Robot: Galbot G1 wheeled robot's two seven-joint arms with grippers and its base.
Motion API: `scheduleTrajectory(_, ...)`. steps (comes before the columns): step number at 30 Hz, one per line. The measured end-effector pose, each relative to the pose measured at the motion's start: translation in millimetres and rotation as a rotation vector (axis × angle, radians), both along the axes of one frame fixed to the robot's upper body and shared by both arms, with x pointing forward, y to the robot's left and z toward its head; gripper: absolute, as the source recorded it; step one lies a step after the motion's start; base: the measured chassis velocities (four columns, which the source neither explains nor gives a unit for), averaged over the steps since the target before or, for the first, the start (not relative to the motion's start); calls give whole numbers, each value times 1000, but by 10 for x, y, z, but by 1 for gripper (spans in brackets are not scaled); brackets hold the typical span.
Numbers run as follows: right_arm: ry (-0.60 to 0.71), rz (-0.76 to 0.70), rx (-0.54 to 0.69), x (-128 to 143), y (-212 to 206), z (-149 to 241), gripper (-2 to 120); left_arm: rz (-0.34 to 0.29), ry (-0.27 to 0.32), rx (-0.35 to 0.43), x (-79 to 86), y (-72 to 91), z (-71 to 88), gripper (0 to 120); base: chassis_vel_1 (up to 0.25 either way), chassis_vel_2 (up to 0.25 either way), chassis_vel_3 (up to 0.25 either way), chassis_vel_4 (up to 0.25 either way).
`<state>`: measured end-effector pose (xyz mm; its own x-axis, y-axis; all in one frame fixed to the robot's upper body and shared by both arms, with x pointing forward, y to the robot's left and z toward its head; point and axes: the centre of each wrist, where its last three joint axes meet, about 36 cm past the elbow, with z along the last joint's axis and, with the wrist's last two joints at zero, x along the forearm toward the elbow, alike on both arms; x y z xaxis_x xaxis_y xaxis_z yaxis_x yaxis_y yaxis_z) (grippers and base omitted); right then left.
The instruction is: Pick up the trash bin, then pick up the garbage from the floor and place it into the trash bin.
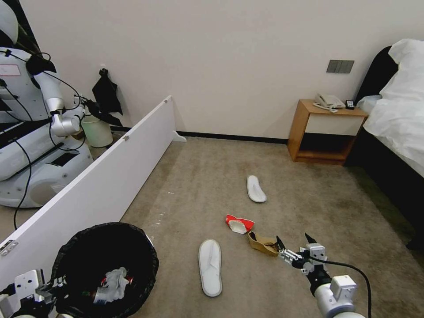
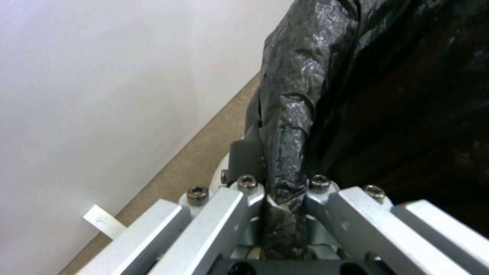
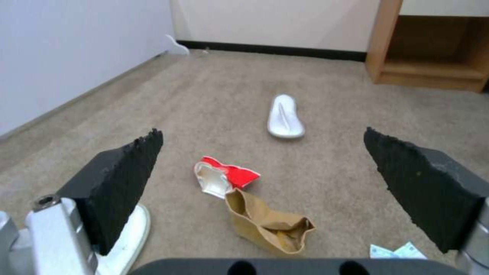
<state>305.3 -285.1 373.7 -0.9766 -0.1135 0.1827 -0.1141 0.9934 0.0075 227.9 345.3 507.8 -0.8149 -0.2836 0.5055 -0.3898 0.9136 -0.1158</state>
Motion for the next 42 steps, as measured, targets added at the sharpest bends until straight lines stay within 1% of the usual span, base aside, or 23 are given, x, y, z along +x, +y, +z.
scheduleTrajectory(8, -2, 7, 2, -10, -17, -27, 100, -1, -3, -1, 1, -6, 5, 2, 0, 0, 0, 0)
scheduleTrajectory(20, -10, 5, 2, -8, -28, 2, 100, -1, -6, -1, -4, -13, 11, 2, -65, 63, 73, -68)
scheduleTrajectory(28, -24, 9, -22, 0, -10, 10, 100, -2, -11, 0, 7, -14, 22, 2, 0, 0, 0, 0)
scheduleTrajectory(33, -7, 18, -22, 36, 47, -3, 100, -1, -16, 2, 11, -13, 26, 2, 0, 0, 0, 0)
scheduleTrajectory(37, 36, 43, -34, 97, 121, -13, 100, -2, -16, 5, 2, -16, 37, 2, 0, 0, 0, 0)
scheduleTrajectory(40, 163, 87, -23, 239, 323, 30, 100, -4, -16, 12, -24, -26, 75, 2, 0, 0, 0, 0)
scheduleTrajectory(41, 163, 87, -23, 239, 323, 30, 100, -4, -16, 12, -24, -26, 75, 2, 0, 0, 0, 0)
scheduleTrajectory(42, 212, 98, -9, 298, 424, 15, 100, -7, -13, 15, -38, -30, 93, 2, 0, 0, 0, 0)
